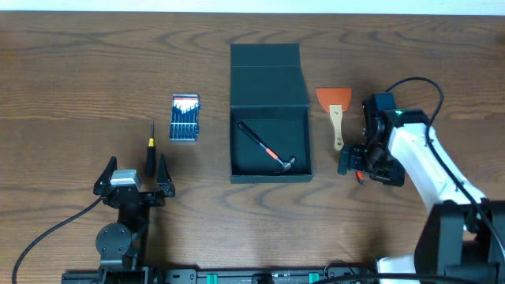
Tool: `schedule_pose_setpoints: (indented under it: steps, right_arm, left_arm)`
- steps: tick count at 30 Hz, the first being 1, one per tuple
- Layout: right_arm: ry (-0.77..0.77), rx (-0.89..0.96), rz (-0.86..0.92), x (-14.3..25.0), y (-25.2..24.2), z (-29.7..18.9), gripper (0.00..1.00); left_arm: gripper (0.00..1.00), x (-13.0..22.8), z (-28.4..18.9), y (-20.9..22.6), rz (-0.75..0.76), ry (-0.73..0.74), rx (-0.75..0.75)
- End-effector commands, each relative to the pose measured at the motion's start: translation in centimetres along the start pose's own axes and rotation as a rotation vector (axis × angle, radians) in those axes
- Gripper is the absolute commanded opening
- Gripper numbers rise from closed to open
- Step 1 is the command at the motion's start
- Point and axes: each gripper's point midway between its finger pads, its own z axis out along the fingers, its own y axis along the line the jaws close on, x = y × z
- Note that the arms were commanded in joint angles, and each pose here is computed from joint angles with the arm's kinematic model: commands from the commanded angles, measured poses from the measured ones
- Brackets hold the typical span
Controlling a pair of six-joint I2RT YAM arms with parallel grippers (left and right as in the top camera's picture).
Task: Pack container
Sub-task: 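Raise the right gripper and move it to the red-black pliers, then lower the right gripper and close it on the pliers handles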
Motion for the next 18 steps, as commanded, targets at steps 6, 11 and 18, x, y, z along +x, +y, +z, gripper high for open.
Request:
schedule_pose_setpoints:
  steps: [6, 11, 18]
  right_arm:
    - [-0.025, -0.006, 0.106, -0.7, 0.1, 0.2, 0.99]
    - [-0.038, 0.027, 0.080, -0.9, -0.4, 0.2, 0.99]
    - [-0.067, 0.084, 0.062, -1.4, -1.4, 0.1, 0.99]
  left_arm:
    - [0.99, 0.2, 0.0, -0.1, 0.009, -0.001, 0.007]
    - [0.99, 0.2, 0.0, -0.1, 0.009, -0.001, 0.007]
    - [0.99, 0.2, 0.0, -0.1, 0.009, -0.001, 0.007]
